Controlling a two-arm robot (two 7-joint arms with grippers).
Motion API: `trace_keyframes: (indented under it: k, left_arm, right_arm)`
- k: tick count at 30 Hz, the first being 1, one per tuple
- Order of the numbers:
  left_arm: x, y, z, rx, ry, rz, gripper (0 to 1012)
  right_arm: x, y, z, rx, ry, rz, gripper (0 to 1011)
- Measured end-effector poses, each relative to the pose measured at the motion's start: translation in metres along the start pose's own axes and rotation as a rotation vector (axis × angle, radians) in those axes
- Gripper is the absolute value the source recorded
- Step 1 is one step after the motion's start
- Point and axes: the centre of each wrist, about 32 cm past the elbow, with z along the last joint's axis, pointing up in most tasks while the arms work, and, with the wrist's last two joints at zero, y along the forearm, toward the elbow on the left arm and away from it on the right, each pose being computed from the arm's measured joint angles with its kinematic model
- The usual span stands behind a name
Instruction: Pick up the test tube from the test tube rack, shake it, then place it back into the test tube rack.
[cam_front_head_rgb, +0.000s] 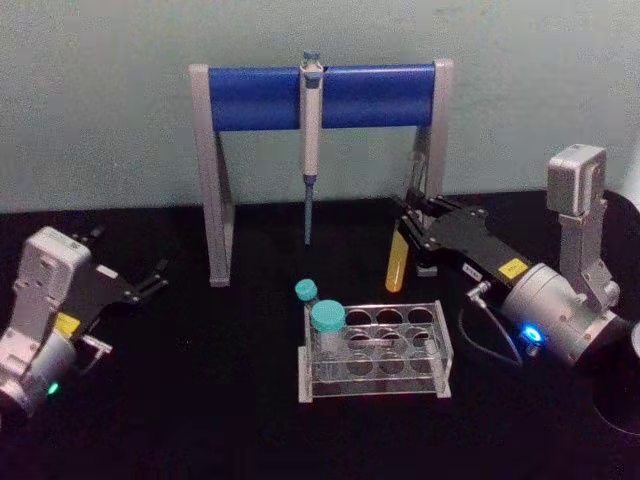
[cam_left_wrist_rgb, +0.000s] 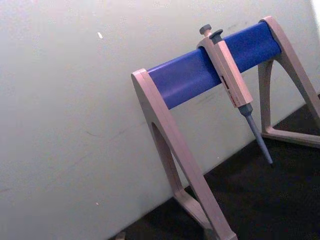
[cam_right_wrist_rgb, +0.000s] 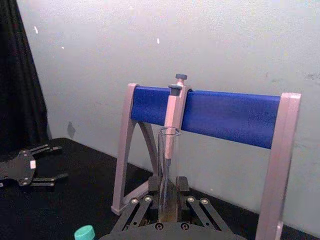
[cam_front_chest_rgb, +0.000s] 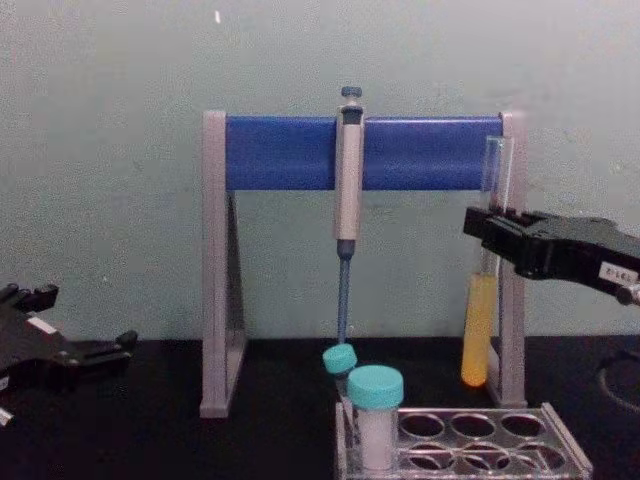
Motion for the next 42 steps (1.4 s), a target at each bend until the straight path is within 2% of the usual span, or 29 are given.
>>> trace_keyframes:
  k: [15, 22, 33, 38, 42]
  left_arm:
    - [0.0, 0.0, 0.0, 0.0, 0.0, 0.0, 1010]
    - [0.0, 0.0, 0.0, 0.0, 0.0, 0.0, 1010]
    - [0.0, 0.0, 0.0, 0.0, 0.0, 0.0, 1010]
    - [0.0, 0.0, 0.0, 0.0, 0.0, 0.0, 1010]
    - [0.0, 0.0, 0.0, 0.0, 0.0, 0.0, 1010]
  right_arm:
    - [0.001, -0.006, 0.003, -0.007, -0.027, -0.019, 220]
    - [0.0, -0.017, 0.007, -0.014, -0.044, -0.034, 220]
    - [-0.016, -0.042, 0.013, -0.034, -0.049, 0.01, 220]
    - [-0.023, -0.042, 0.014, -0.032, -0.031, 0.044, 220]
    - [-0.026, -0.036, 0.012, -0.028, -0.017, 0.073, 220]
